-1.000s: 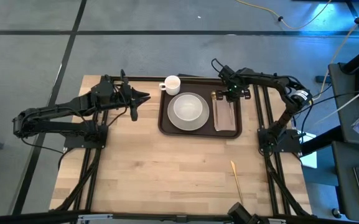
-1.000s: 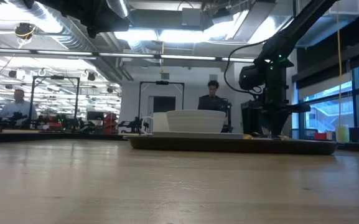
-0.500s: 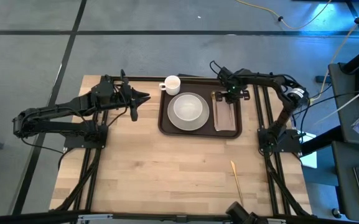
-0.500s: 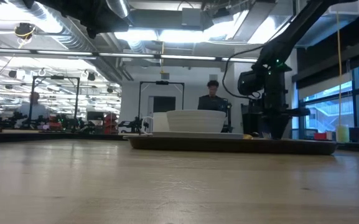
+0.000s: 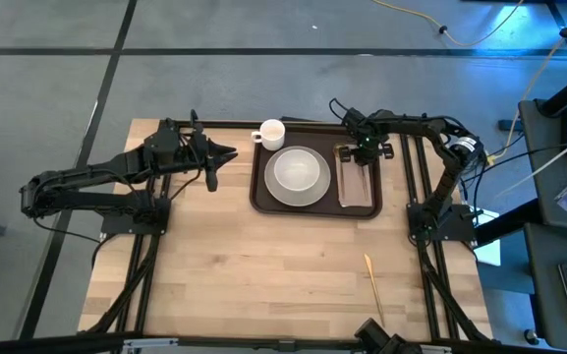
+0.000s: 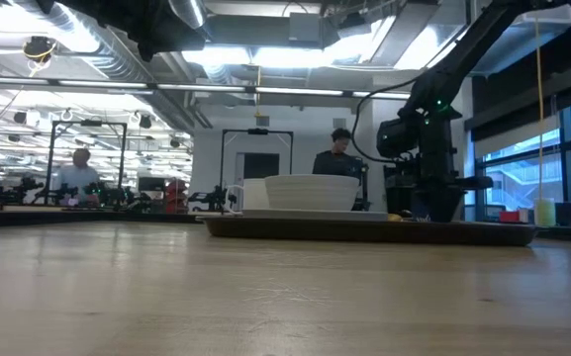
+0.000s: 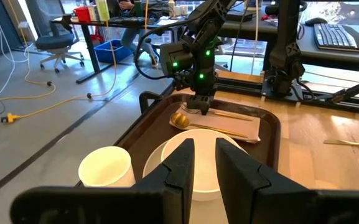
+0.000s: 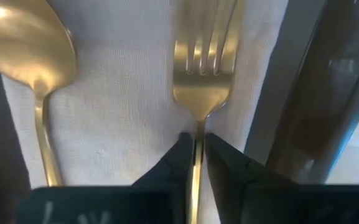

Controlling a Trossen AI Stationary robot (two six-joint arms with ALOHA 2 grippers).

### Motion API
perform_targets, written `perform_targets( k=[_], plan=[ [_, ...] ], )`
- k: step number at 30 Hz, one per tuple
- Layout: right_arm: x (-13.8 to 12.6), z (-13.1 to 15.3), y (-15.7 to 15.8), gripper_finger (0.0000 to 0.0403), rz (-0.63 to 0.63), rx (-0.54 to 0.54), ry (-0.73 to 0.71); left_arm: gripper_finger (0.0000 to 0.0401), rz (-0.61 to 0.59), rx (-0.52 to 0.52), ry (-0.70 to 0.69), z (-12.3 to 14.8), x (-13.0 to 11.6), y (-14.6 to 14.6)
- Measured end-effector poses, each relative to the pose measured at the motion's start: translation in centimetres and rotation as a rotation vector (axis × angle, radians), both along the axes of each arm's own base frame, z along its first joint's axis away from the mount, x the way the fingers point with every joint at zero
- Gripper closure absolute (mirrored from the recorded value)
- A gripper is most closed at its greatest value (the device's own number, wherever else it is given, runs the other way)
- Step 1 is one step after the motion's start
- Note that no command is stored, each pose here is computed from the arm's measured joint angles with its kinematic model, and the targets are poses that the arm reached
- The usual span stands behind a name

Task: Set up tray
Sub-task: Put the gold fork to the right of the gold spoon on the brown napkin on the black serving tray, then put the gold table knife to the right of the gold fork on the brown napkin on the black serving tray

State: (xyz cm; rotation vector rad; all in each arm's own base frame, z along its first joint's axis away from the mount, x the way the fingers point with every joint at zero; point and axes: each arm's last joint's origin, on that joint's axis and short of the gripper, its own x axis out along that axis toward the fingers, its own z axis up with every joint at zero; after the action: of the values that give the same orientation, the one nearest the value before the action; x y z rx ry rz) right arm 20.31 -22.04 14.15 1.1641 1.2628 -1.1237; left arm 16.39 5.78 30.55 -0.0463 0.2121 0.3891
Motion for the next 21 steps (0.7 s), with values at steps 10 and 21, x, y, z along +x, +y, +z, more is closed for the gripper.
perform_targets(
  k=[10,21],
  plan=[
    [0.0,0.2,0.0,0.0280,0.001,0.017,0.014,0.0342,0.004,-0.020,-0.008,0.0,0.0,0.0],
    [1.0,7.2,-0.3,0.0269,0.067,-0.097,-0.098,0.0342,0.004,-0.020,-0.008,0.0,0.0,0.0]
  ],
)
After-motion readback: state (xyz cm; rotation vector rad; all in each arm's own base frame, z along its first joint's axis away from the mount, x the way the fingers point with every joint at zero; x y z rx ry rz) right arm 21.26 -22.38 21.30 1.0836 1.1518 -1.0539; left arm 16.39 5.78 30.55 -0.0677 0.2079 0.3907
